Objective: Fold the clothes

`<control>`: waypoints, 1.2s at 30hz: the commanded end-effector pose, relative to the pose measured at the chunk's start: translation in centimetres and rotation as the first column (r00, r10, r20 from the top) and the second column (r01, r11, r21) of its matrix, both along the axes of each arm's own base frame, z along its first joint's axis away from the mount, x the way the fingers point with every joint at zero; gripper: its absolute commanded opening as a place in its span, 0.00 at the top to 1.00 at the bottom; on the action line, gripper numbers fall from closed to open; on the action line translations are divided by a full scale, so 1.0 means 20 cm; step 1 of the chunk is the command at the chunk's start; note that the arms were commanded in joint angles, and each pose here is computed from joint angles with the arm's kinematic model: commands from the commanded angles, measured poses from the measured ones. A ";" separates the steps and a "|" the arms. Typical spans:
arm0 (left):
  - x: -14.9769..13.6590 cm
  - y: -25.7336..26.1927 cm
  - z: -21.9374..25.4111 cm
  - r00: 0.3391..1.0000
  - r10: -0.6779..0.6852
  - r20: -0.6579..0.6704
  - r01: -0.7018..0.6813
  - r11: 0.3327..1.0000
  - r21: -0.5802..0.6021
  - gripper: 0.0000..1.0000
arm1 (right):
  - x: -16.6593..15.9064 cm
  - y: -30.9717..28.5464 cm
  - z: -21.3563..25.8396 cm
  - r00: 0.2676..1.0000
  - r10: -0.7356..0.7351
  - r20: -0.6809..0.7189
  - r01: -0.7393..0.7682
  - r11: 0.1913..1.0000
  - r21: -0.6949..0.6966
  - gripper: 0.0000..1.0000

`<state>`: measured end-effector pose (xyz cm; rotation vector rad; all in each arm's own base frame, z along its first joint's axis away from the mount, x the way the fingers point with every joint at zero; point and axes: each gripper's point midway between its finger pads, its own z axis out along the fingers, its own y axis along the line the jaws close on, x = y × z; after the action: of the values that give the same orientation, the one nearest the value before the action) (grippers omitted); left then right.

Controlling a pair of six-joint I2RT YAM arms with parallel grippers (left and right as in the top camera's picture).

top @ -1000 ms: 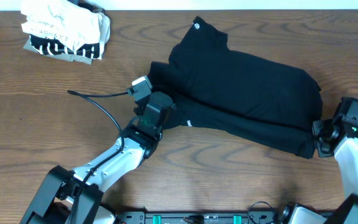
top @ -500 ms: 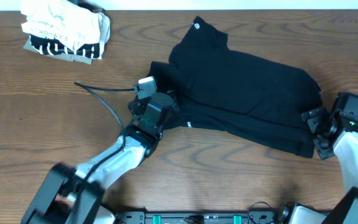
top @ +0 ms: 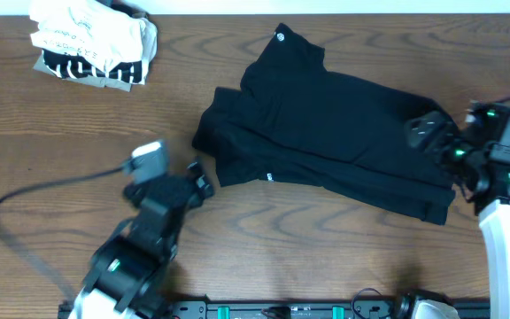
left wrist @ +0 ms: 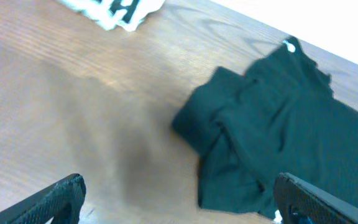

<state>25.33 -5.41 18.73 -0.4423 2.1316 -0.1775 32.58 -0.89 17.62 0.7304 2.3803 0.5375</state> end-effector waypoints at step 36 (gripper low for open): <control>-0.57 0.30 -0.23 0.917 0.276 -0.289 -0.330 0.930 -0.159 0.02 | 0.17 1.64 -0.41 0.494 0.821 -0.288 -0.798 0.295 -0.525 0.01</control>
<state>13.86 0.04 13.72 -0.9257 2.3128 -0.1888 36.54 29.58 8.56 -0.7796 2.5856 0.0983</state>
